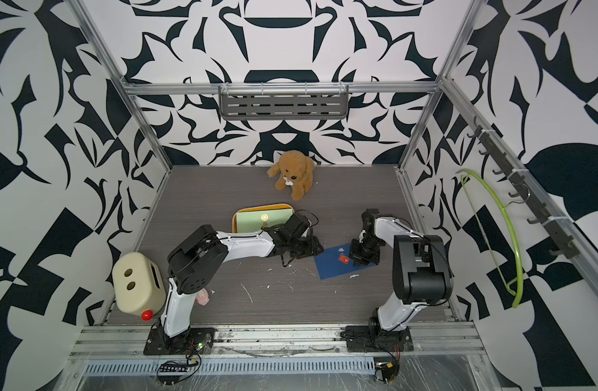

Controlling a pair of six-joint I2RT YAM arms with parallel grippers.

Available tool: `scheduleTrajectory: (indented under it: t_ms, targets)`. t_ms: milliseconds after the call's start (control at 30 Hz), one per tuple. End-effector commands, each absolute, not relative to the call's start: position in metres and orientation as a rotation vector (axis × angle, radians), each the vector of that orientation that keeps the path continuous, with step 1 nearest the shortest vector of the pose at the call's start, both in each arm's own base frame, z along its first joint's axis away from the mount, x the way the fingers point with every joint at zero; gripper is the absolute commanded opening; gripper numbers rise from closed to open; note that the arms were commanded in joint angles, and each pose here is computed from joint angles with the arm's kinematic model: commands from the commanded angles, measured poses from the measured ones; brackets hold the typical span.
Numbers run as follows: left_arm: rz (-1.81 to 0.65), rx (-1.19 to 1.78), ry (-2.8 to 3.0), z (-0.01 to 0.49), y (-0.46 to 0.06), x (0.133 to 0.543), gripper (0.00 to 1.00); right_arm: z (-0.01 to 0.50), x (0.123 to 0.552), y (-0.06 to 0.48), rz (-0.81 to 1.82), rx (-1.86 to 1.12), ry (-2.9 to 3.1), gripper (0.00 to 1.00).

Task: Put the sealed envelopes into the storage box
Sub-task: Pick up the envelope from the center of the board.

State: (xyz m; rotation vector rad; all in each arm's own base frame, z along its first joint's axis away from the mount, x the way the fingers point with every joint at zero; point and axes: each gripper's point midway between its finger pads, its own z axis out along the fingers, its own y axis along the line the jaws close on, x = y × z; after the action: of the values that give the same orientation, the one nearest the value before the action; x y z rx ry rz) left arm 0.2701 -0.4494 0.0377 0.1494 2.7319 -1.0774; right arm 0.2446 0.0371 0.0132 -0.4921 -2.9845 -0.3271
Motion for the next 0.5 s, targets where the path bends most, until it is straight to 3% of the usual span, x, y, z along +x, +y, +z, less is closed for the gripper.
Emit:
scheduleTrajectory:
  t_ms: [0,467]
  targets:
    - [-1.094,0.143,2.775,0.024,-0.443,0.261,0.51,-0.001,0.225,0.04,-0.318,-0.492,-2.897,0.0]
    - [-0.747,0.385,2.762,0.041,-0.426,0.281,0.51,0.015,0.22,0.067,-0.407,-0.336,-2.916,0.0]
